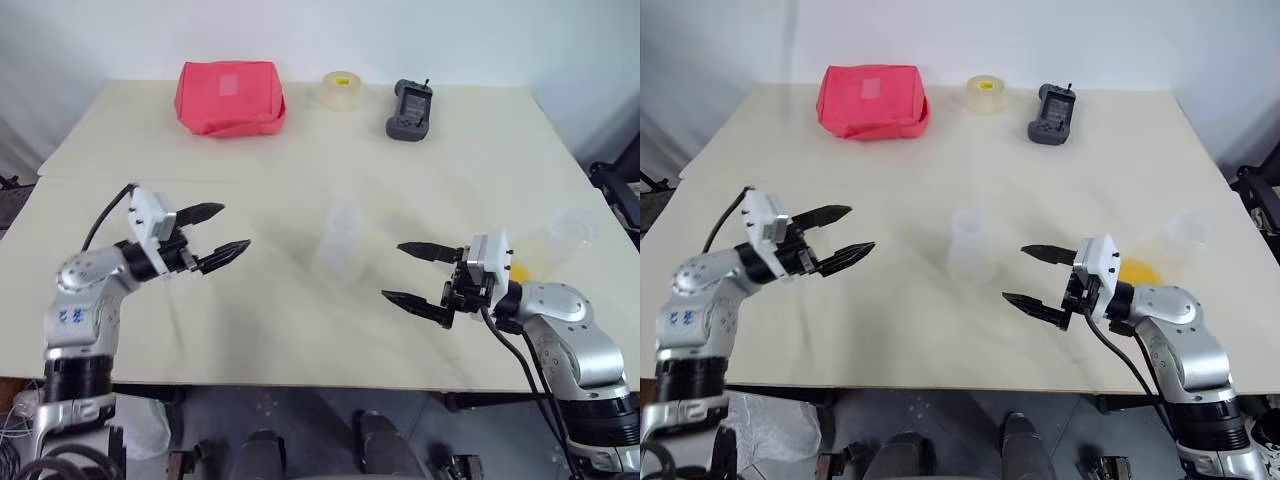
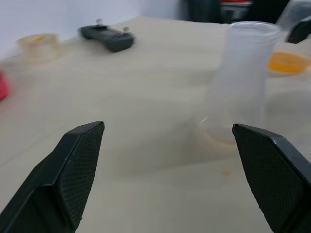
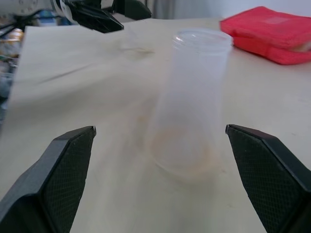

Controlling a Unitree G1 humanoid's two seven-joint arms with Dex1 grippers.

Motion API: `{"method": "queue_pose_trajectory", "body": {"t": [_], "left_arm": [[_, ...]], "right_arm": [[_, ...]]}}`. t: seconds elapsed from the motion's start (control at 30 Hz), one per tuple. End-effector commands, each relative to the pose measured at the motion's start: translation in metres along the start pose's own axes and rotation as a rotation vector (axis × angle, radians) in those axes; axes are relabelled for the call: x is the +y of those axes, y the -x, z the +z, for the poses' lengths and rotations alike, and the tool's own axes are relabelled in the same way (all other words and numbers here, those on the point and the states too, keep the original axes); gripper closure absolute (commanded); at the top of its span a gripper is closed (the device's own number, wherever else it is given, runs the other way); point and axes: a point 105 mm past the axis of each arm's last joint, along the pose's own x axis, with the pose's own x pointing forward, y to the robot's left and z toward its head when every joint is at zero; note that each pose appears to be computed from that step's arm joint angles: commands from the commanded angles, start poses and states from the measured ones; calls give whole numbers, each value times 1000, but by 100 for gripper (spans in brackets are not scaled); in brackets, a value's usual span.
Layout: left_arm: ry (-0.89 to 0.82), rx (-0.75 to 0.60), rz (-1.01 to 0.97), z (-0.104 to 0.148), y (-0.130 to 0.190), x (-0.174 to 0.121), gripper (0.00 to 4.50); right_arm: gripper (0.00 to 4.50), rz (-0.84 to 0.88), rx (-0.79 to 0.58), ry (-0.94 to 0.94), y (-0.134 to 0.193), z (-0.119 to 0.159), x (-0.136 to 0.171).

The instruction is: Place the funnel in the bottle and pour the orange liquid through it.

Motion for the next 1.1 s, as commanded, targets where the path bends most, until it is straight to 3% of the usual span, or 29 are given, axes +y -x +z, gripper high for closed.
{"method": "queue_pose_trajectory", "body": {"t": [0.03,0.27,0.5,0.8,0.93,1.1], "left_arm": [[-20,-19,233,7,51,-2,2],[23,11,524,-9,112,-17,2],[43,-1,688,-14,134,-24,2],[28,-10,801,-22,121,17,2],[-15,5,828,-32,105,50,2],[-12,4,783,-37,80,69,2]], "right_arm": [[0,100,-45,-29,-9,8,18],[0,176,-93,-69,-17,12,28],[0,232,-109,-88,-20,8,32],[0,253,-142,-64,-33,15,29],[0,277,-124,-51,-45,21,35],[0,273,-150,-16,-56,37,38]]}}
